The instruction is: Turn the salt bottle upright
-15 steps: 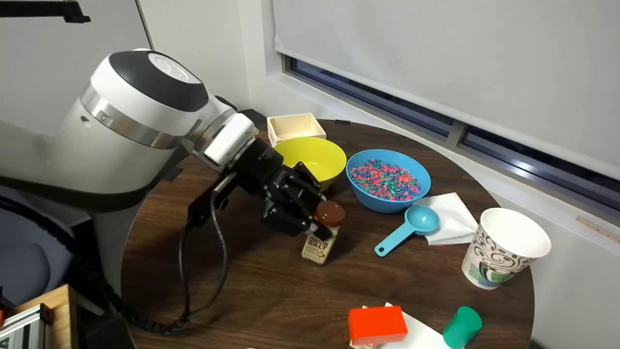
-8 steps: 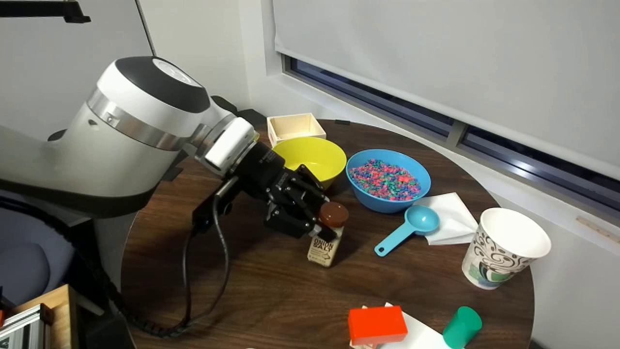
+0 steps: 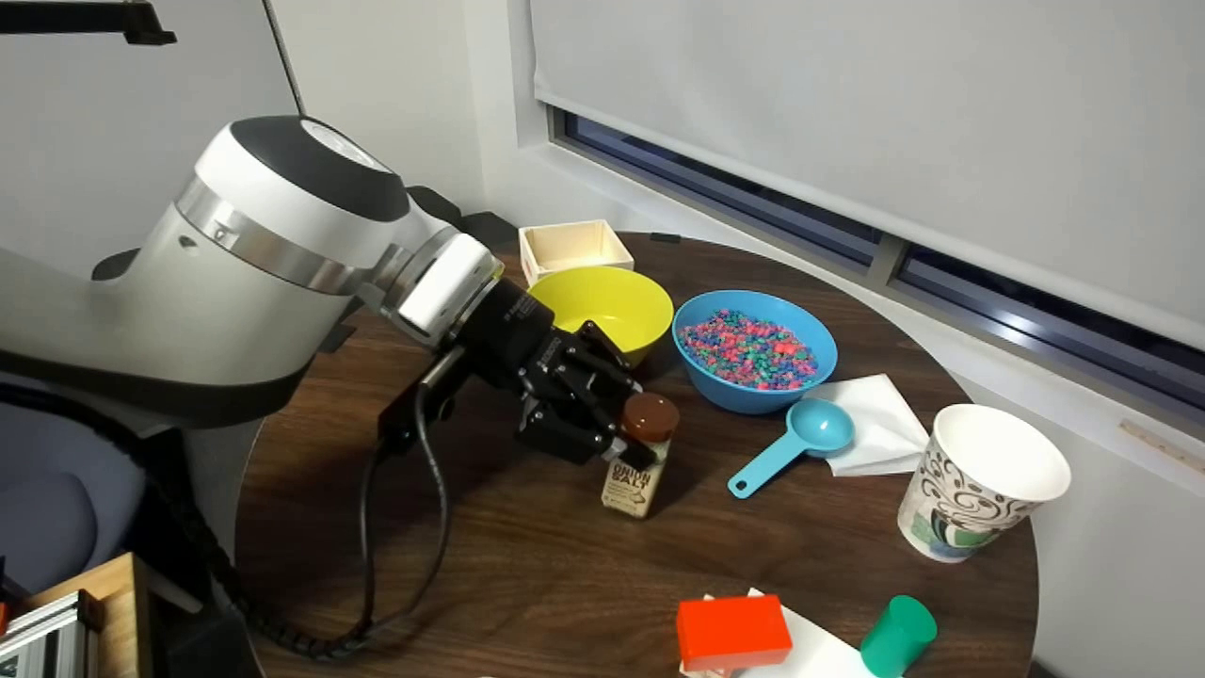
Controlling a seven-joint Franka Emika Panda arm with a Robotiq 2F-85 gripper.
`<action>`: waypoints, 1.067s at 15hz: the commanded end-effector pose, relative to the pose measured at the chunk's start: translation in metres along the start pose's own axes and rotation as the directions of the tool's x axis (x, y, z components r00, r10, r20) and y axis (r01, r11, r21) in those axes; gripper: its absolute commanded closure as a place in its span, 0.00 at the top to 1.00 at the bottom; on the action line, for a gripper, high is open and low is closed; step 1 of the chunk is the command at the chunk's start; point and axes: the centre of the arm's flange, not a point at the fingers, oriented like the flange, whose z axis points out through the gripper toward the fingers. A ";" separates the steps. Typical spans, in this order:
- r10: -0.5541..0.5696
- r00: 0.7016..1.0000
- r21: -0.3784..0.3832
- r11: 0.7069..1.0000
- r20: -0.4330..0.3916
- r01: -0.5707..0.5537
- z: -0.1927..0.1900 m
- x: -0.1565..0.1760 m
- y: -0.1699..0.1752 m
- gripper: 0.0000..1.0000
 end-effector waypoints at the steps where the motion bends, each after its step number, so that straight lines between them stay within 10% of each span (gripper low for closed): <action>1: 0.019 1.000 -0.004 1.000 -0.020 -0.019 0.004 -0.007 -0.002 0.80; 4: 0.030 0.999 -0.004 1.000 -0.021 -0.030 0.001 -0.001 -0.001 0.99; 16: -0.001 0.979 -0.035 0.999 0.203 0.008 -0.012 0.077 0.019 1.00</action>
